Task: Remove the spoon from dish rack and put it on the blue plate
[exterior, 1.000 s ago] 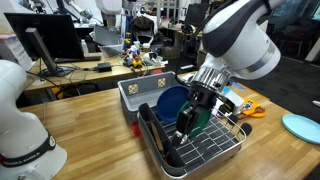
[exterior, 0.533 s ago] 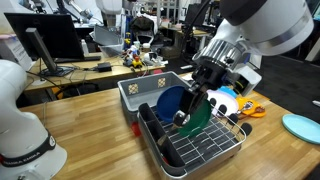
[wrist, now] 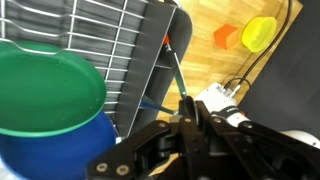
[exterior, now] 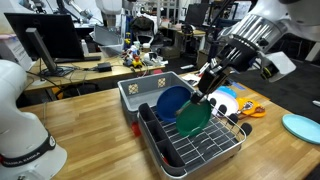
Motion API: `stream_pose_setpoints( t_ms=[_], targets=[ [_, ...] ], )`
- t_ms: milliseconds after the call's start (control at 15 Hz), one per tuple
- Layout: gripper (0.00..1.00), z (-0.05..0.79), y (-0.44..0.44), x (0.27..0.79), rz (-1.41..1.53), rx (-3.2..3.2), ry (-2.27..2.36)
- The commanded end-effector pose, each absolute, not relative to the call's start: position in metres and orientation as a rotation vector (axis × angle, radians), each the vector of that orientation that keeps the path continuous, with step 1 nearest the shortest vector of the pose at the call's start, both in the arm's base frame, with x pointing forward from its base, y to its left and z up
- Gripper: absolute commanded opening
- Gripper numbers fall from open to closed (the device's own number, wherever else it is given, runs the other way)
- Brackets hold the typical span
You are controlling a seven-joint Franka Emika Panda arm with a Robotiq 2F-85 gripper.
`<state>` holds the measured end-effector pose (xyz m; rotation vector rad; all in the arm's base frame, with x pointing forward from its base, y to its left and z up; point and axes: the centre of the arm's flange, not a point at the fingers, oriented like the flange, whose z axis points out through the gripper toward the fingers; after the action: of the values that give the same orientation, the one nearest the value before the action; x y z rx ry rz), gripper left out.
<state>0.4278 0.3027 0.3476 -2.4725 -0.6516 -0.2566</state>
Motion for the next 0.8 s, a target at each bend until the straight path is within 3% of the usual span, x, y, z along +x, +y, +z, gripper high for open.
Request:
stream_pose_setpoints(
  t_ms=[0, 333, 733],
  targets=[
    [0.02, 0.364, 0.278, 0.405, -0.458, -2.597, -0.598],
    [0.02, 0.379, 0.244, 0.392, -0.737, -2.787, -0.503],
    [0.02, 0.361, 0.167, 0.397, -0.857, -3.074, -0.288]
  ],
)
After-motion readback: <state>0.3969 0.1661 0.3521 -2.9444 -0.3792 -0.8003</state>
